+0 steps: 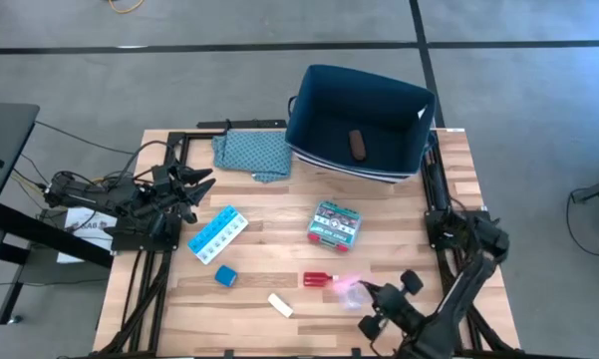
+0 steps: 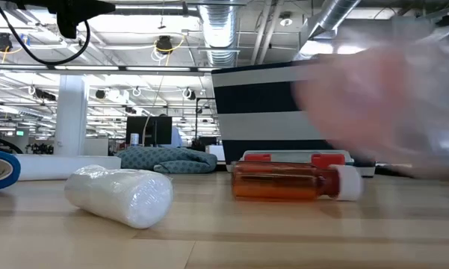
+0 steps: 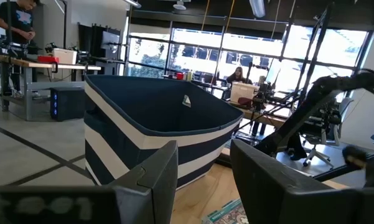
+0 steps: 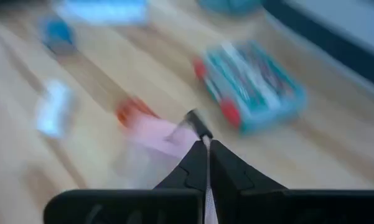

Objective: Pick & place medical supplies in basket/bin
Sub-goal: Put the pink tumbler into the blue basket

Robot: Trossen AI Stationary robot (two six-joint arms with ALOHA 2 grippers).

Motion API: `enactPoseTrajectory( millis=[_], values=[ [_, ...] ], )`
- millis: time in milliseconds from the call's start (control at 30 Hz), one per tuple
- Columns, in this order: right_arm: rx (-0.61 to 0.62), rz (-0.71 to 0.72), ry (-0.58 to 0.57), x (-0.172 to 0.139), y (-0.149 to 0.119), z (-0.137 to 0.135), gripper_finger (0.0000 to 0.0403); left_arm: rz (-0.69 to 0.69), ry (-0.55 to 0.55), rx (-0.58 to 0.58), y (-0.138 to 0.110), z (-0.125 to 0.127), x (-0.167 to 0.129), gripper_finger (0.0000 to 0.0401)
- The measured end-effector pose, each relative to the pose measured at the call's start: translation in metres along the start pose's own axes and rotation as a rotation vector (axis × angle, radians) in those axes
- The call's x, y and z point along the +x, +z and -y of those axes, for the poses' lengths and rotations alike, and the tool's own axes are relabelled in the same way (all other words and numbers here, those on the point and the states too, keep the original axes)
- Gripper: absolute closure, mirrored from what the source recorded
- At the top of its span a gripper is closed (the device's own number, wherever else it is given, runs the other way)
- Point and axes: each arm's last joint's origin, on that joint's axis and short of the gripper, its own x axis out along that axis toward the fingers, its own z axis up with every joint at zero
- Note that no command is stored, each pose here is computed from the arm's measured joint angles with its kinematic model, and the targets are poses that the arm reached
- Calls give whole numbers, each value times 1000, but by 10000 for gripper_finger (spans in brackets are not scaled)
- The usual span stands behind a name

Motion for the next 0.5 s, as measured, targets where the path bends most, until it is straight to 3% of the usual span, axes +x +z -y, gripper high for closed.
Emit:
enactPoseTrajectory(
  millis=[233,367,500],
  values=[
    [-185,382,117,-28,80,31,402,0,0,1,0,0,0,263],
    [-275,514,27,-29,136,69,402,0,0,1,0,0,0,263],
    [-258,512,-130,-15,192,122,402,0,0,1,0,0,0,263]
  ],
)
